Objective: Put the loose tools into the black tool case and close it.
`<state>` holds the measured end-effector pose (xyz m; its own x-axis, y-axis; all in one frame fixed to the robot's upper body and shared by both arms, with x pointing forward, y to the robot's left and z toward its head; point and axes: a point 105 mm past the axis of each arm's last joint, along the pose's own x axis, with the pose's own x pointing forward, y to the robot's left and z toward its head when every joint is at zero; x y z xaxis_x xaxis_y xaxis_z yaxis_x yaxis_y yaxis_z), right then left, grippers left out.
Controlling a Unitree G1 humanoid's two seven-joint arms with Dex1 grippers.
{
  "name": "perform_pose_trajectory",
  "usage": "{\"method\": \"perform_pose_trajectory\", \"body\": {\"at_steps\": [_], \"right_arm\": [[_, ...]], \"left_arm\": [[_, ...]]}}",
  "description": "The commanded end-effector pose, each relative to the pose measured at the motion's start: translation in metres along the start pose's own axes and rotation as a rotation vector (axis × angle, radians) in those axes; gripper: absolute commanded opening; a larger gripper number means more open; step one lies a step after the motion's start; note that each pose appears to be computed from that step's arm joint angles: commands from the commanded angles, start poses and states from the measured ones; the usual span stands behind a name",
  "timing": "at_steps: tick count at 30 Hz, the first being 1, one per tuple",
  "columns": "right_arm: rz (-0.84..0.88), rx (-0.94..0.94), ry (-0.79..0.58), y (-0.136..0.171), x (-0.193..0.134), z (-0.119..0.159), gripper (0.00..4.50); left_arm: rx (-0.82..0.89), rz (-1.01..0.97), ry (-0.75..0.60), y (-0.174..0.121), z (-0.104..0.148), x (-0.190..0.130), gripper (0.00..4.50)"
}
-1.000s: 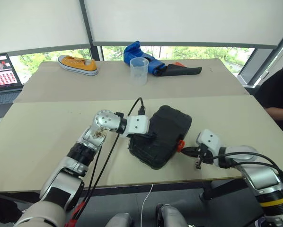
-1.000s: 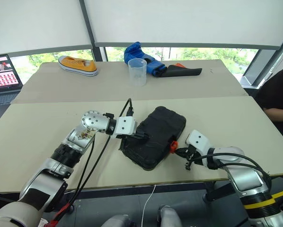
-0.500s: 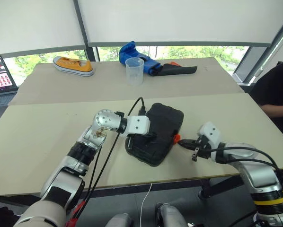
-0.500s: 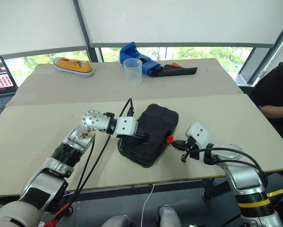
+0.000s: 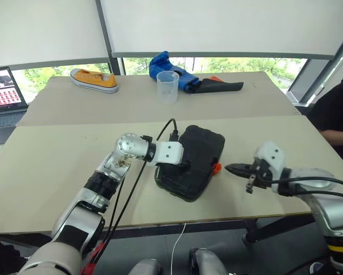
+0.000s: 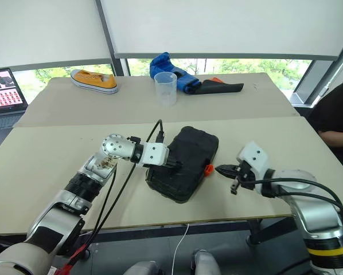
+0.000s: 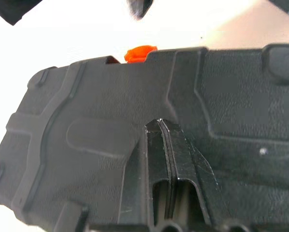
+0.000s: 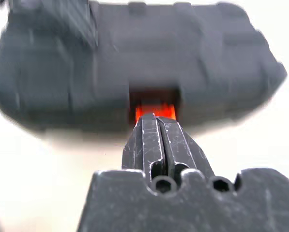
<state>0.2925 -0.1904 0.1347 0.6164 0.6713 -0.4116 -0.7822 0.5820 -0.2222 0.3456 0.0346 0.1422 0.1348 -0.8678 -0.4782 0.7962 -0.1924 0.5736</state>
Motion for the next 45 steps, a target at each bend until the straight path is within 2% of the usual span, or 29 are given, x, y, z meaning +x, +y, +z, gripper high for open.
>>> {"method": "perform_pose_trajectory", "body": {"at_steps": [1,5,13,18,22,27,28,31,35,36,39,41,45], "right_arm": [[-0.036,-0.049,0.021,-0.009,0.001,-0.005,0.11],[-0.061,-0.056,0.019,-0.017,0.016,-0.007,0.11],[0.013,-0.066,-0.137,-0.001,0.046,0.042,0.11],[0.038,-0.052,-0.177,0.008,0.058,0.054,0.11],[0.023,-0.062,-0.152,0.006,0.057,0.049,0.11],[-0.019,-0.051,-0.145,-0.009,0.034,0.048,0.11],[-0.013,-0.038,-0.149,-0.01,0.025,0.048,0.35],[0.037,-0.009,-0.172,-0.009,-0.001,0.051,1.17],[0.053,-0.004,-0.173,-0.014,-0.028,0.053,2.51],[0.066,-0.003,-0.174,-0.015,-0.039,0.053,2.86],[0.108,0.023,-0.162,-0.028,-0.079,0.055,3.9],[0.139,0.037,-0.149,-0.03,-0.09,0.054,4.5],[0.179,0.023,-0.111,-0.032,-0.099,0.049,4.5]], "left_arm": [[-0.107,-0.073,0.082,-0.025,-0.03,0.007,0.0],[-0.106,-0.069,0.079,-0.024,-0.029,0.009,0.0],[-0.111,-0.07,0.086,-0.023,-0.031,0.008,0.0],[-0.117,-0.07,0.08,-0.023,-0.03,0.01,0.0],[-0.12,-0.065,0.08,-0.022,-0.031,0.01,0.0],[-0.176,-0.01,0.099,-0.015,-0.039,-0.006,0.0],[-0.213,0.014,0.097,-0.012,-0.042,-0.014,0.0],[-0.366,0.082,0.051,-0.005,-0.044,-0.041,0.74],[-0.491,0.148,0.023,-0.002,-0.046,-0.077,2.12],[-0.52,0.173,0.021,-0.002,-0.047,-0.091,2.41],[-0.626,0.266,-0.012,-0.002,-0.038,-0.164,3.54],[-0.637,0.297,-0.001,-0.005,-0.032,-0.185,4.27],[-0.642,0.342,0.036,-0.014,-0.024,-0.209,4.39]]}}
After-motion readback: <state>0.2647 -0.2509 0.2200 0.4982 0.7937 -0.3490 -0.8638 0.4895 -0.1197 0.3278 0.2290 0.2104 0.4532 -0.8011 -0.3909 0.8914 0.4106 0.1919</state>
